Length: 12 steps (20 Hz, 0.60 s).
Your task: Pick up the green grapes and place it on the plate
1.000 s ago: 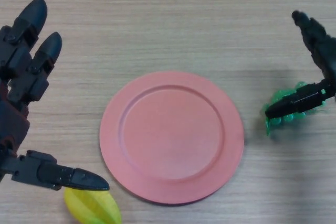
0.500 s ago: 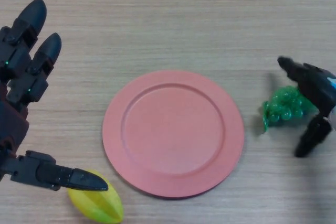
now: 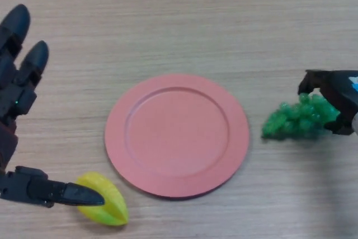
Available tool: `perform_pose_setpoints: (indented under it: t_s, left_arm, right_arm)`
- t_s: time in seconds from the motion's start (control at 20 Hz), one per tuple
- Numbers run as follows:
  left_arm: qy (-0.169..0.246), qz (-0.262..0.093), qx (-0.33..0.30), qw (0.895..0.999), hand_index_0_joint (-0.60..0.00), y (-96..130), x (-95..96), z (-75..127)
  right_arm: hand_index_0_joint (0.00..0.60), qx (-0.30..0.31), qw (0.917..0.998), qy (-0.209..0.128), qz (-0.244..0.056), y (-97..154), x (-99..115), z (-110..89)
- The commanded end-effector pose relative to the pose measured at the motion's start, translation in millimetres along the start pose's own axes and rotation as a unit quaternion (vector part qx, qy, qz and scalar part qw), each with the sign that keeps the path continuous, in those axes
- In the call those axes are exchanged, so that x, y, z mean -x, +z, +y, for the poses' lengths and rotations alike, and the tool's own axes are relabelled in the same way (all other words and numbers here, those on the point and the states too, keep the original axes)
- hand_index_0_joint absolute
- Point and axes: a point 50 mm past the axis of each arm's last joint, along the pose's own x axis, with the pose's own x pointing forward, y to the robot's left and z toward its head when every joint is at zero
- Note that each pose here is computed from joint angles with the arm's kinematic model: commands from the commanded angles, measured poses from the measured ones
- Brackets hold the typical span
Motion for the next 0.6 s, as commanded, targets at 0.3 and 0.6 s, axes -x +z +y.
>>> perform_pose_setpoints:
  t_s: [0.3,0.6]
  left_arm:
    - [-0.018,-0.108,-0.042,0.993,0.000,30.3,3.4,-1.8]
    - [-0.023,-0.106,-0.038,0.993,0.000,28.8,2.7,-3.1]
  right_arm:
    - [0.600,-0.102,0.9881,-0.106,-0.045,33.2,8.7,-72.4]
    - [0.600,-0.202,0.9646,-0.127,-0.113,89.5,32.1,-104.8]
